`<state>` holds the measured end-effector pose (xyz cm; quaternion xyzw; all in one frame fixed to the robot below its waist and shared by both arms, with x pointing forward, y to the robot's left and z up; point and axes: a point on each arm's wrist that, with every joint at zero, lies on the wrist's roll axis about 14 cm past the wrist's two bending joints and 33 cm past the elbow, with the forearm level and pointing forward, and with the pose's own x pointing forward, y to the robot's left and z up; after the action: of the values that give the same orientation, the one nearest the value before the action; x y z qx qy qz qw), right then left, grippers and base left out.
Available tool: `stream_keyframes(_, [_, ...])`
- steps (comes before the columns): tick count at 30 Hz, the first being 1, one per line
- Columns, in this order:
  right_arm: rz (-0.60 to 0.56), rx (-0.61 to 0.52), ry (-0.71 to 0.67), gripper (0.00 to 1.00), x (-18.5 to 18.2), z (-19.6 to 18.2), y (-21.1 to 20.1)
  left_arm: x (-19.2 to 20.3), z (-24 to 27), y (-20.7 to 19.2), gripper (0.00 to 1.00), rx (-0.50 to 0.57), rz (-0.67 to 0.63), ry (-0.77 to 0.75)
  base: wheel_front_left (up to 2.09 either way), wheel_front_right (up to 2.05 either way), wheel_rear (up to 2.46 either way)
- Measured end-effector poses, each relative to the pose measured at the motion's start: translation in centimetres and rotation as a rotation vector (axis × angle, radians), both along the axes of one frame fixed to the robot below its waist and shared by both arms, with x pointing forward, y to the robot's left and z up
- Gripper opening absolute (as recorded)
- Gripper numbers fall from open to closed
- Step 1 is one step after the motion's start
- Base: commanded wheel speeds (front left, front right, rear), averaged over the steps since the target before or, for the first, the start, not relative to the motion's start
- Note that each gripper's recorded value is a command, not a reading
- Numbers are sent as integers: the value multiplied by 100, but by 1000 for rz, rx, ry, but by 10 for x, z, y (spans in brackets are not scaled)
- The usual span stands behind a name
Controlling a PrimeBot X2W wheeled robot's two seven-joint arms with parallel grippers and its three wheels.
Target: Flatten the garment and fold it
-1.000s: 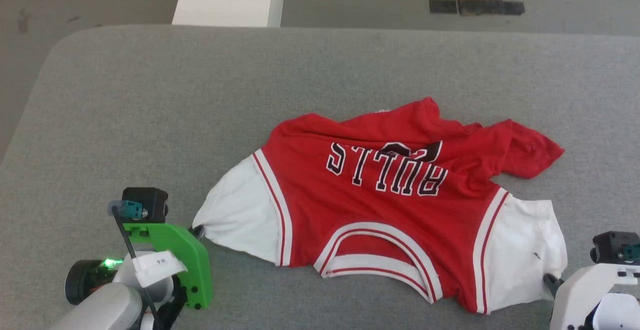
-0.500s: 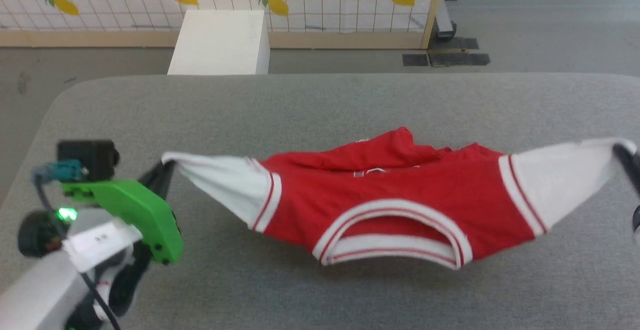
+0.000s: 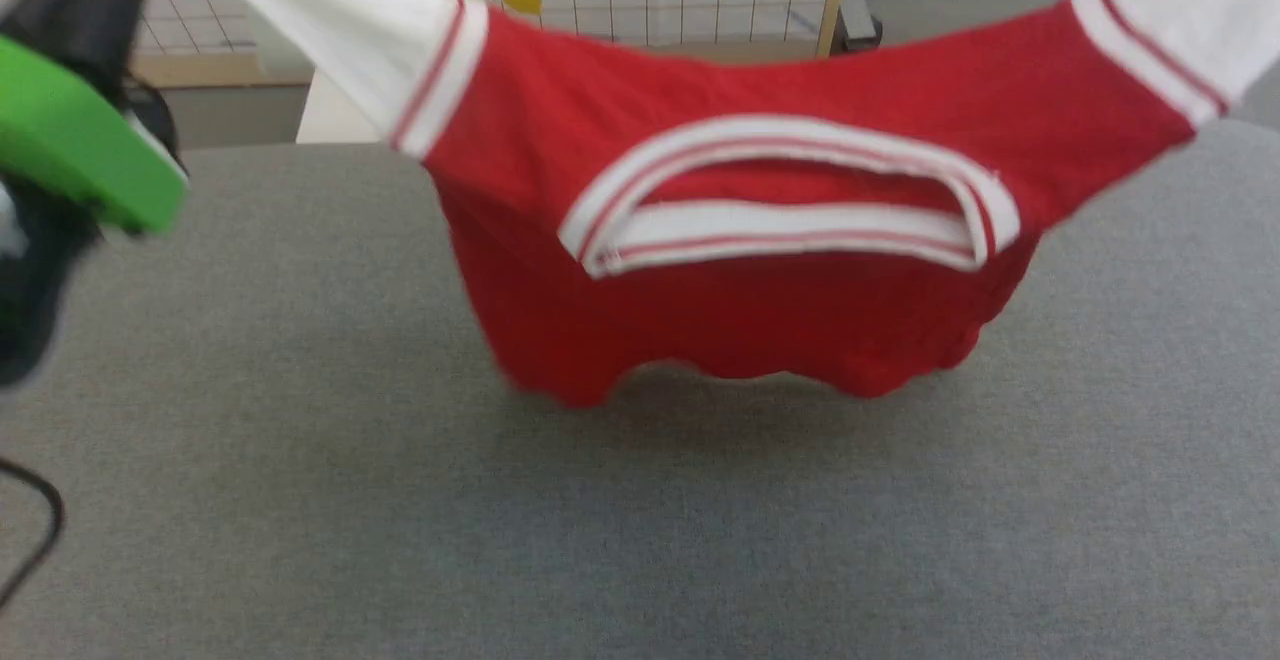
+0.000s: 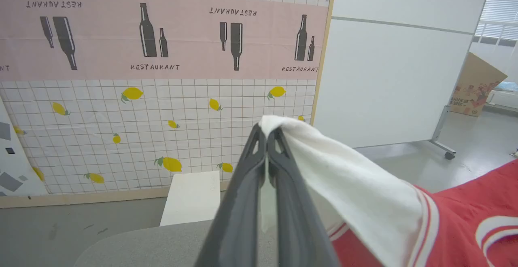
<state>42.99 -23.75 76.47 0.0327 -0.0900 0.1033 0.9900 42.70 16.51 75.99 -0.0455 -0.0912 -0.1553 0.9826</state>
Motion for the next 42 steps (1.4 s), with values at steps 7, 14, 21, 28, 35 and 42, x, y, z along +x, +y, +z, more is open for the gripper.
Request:
stream_keyframes(7, [8,-74,-80,0,61,44,9,68,46,7,0,41,9,-79,0,0,0])
stream_keyframes(14, [0,-94,-122,0,132,65,17,152,62,15,0,76,81,-93,0,0,0])
stream_keyframes(21, [-45,-105,-132,0,196,56,13,220,64,21,0,60,142,-113,0,0,0])
stream_keyframes(28, [-75,-72,-83,0,250,16,9,269,41,22,0,27,169,-116,0,0,0])
stream_keyframes(35, [-36,-56,40,0,287,-57,28,302,-29,15,0,29,155,-2,0,0,0])
stream_keyframes(42, [24,-68,258,0,286,-161,52,293,-138,29,0,36,178,212,0,0,0])
